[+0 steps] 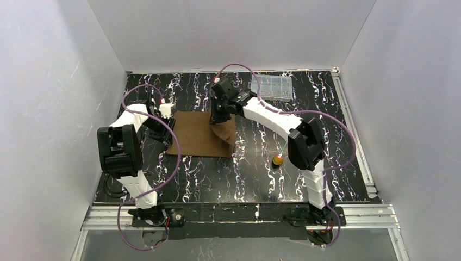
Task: Fold the napkin into a case and place the utensils inside
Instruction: Fold the rectangle-folded napkin at the center of the board.
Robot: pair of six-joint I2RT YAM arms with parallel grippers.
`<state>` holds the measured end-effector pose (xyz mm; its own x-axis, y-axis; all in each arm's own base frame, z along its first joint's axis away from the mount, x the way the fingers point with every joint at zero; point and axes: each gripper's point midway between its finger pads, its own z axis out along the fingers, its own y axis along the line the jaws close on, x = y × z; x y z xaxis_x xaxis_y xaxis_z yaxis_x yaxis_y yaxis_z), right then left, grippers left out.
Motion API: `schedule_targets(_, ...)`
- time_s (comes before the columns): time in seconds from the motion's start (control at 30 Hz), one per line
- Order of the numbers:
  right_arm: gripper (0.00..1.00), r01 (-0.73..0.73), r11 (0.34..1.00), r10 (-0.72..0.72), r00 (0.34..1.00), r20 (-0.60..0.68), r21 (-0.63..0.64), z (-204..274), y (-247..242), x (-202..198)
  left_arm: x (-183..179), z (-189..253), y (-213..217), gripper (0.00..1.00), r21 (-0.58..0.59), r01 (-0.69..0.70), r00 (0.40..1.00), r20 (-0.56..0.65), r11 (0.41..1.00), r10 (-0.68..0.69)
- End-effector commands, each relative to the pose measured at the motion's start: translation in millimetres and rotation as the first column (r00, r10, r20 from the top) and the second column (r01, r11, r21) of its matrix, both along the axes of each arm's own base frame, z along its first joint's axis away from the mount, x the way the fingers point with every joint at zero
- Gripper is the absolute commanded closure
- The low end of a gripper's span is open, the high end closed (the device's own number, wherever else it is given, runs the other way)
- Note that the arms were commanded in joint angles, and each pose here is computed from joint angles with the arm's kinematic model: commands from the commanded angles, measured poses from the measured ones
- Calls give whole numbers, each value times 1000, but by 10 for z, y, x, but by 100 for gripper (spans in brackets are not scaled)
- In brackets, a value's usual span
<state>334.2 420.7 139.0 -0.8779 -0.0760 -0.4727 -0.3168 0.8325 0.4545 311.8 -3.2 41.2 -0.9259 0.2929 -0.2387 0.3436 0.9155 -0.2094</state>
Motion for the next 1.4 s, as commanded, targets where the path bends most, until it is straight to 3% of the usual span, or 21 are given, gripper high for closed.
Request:
schedule_targets(0.0, 99, -6, 997, 7, 1000, 0, 74, 138, 389, -19, -14, 96, 72, 51, -2, -36, 999, 22, 999, 36)
schedule_targets(0.13, 99, 7, 995, -7, 1000, -5, 102, 70, 643, -19, 5, 57, 172, 59, 6, -79, 997, 1, 997, 79)
schedule_targets(0.6, 99, 39, 972, -29, 999, -44, 233, -137, 1237, 119, -33, -92, 213, 61, -16, -102, 995, -24, 995, 102)
schedule_targets(1.0, 99, 11, 913, 15, 998, -60, 407, -81, 1644, 81, 5, -206, 212, 65, -20, -114, 993, -34, 993, 113)
schedule_targets(1.37, 99, 31, 904, 11, 995, -95, 426, -400, 1786, 118, 22, -168, 193, 66, -33, -119, 992, -31, 992, 118)
